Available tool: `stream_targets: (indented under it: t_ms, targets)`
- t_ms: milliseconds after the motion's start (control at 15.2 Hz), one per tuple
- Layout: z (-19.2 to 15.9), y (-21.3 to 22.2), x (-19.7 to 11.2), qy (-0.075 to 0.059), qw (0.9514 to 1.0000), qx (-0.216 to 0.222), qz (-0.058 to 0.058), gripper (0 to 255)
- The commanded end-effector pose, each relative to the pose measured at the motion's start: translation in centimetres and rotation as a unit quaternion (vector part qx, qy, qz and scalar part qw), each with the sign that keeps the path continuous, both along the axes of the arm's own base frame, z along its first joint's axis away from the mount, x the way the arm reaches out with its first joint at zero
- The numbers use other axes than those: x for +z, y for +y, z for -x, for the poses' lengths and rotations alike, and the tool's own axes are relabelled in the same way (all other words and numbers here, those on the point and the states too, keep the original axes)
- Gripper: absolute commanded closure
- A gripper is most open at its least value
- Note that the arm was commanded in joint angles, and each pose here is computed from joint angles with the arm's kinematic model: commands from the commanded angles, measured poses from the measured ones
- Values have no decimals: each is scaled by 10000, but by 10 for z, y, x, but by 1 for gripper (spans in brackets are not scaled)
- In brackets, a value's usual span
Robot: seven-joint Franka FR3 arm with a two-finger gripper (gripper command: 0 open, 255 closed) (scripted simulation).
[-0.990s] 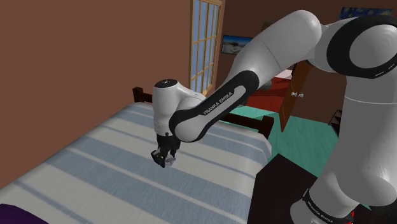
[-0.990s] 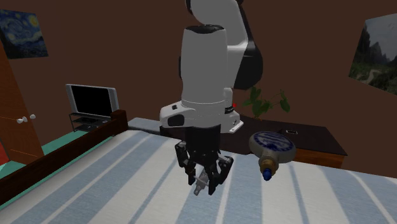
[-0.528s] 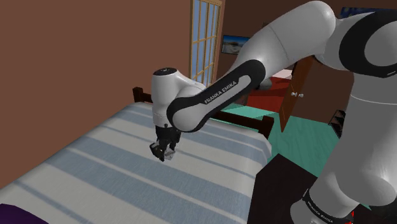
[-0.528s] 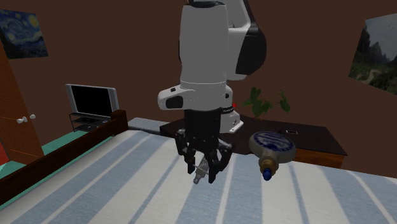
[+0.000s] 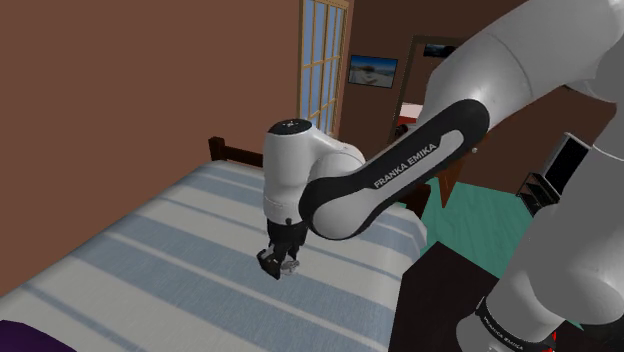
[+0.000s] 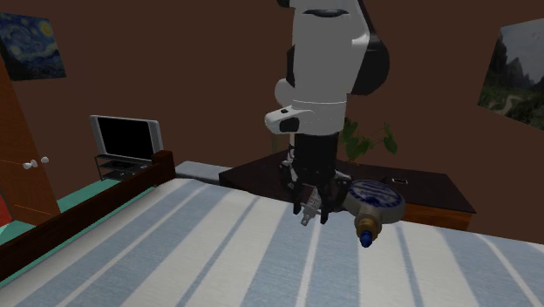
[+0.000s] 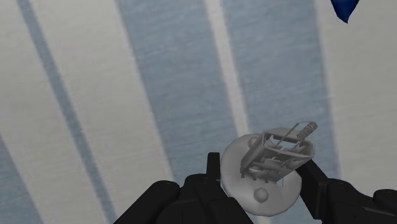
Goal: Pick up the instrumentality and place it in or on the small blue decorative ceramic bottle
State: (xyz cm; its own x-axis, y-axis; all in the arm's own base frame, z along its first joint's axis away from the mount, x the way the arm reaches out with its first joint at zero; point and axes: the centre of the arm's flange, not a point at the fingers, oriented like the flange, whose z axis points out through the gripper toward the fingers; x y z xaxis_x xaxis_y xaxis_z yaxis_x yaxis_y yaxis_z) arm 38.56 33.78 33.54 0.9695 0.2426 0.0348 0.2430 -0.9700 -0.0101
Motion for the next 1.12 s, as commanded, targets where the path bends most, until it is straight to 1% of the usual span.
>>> stream_targets:
  t_ms: [0,1056]
  targets:
    - [25,0,0,2,10000,-7,1,255]
    - [236,0,-4,2,10000,-7,1,255]
